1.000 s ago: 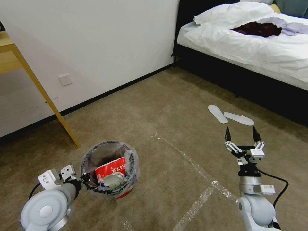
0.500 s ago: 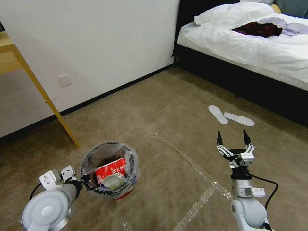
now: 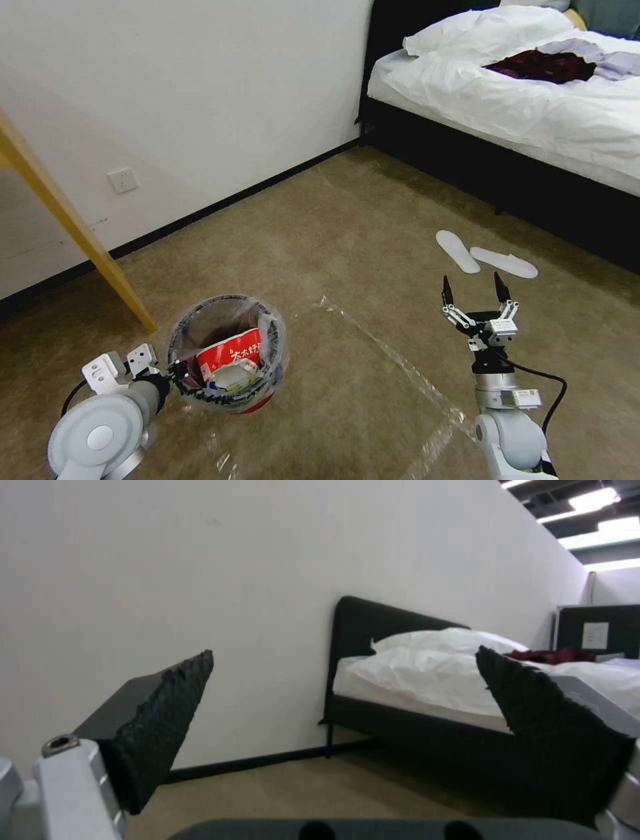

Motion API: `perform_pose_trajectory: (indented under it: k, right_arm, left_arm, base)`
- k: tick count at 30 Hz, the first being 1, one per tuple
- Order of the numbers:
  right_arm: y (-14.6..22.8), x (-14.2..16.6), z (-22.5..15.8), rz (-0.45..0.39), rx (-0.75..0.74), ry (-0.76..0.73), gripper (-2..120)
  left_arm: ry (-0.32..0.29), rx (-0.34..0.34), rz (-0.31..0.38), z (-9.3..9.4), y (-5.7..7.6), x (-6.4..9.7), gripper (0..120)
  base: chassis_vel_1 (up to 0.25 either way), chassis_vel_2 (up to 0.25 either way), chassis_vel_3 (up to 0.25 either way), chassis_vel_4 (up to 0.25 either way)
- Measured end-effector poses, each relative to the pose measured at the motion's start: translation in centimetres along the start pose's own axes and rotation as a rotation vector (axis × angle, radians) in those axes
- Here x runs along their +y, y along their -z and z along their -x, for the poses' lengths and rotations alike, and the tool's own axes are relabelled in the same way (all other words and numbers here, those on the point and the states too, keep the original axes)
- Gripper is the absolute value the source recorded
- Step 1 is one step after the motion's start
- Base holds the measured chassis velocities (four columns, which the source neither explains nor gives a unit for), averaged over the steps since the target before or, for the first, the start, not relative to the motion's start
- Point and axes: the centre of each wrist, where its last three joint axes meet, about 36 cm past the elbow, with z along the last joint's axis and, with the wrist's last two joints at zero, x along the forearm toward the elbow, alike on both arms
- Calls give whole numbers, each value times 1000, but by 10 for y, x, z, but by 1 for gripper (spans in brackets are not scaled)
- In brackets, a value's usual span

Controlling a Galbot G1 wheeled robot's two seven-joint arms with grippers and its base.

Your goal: Pick up the trash bin and place the garbage on the floor into it.

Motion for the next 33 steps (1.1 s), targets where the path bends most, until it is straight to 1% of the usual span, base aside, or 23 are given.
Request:
perform_pose_trajectory:
  k: [12, 33]
  right_arm:
    - [-4, 6, -2, 1, 4, 16, 100]
    - [-10, 12, -6, -3, 7, 31, 100]
  left_arm:
    - [0, -3, 3, -1, 0, 0, 0]
    - [-2, 0, 6, 0, -1, -1, 0]
  base:
    - [-209, 212, 216, -198]
    - [-272, 268, 264, -274]
